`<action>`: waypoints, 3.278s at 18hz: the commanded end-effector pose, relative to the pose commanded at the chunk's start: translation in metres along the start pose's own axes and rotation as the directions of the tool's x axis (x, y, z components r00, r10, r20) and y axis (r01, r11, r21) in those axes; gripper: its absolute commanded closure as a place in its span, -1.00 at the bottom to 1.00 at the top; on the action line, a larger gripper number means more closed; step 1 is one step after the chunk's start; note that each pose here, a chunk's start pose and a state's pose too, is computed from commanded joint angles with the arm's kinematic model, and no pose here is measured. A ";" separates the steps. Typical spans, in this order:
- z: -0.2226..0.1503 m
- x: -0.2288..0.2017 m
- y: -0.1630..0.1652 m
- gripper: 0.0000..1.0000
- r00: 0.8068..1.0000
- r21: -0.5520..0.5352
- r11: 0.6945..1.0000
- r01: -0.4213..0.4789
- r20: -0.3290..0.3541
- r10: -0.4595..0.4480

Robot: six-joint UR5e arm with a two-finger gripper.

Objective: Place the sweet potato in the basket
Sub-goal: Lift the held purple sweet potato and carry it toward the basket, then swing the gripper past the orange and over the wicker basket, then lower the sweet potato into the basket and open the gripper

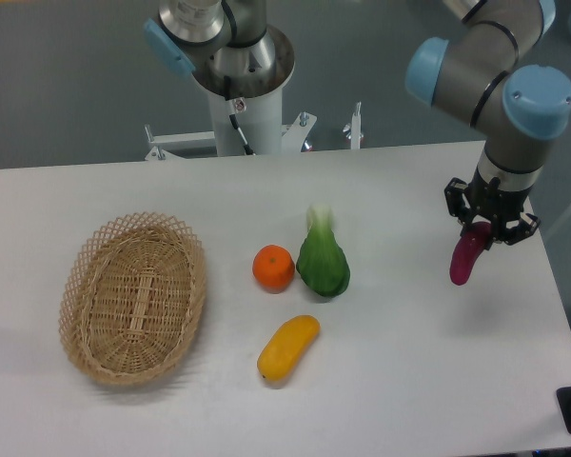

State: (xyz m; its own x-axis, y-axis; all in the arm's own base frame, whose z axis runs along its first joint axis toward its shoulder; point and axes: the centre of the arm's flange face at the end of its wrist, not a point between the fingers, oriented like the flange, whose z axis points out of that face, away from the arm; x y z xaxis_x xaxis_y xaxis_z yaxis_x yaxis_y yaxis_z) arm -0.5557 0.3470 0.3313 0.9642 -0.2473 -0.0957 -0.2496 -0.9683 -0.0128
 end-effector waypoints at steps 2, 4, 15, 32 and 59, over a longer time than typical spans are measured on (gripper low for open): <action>0.001 0.001 -0.001 0.98 1.000 -0.002 1.000 -0.002 -0.003 0.002; 0.001 0.001 -0.003 0.97 1.000 -0.001 1.000 -0.003 -0.003 0.003; 0.001 0.024 -0.049 0.93 0.999 0.004 0.999 -0.035 -0.019 0.035; -0.007 0.258 -0.258 0.92 0.984 0.025 0.987 -0.158 -0.077 0.160; -0.003 0.381 -0.348 -1.00 0.973 0.022 0.977 -0.213 -0.082 0.214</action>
State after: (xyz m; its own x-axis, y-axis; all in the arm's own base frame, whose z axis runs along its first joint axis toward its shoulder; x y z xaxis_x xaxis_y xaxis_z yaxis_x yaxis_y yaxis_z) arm -0.1016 0.5894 0.3022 0.8924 -0.4510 -0.0141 -0.4511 -0.8923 -0.0141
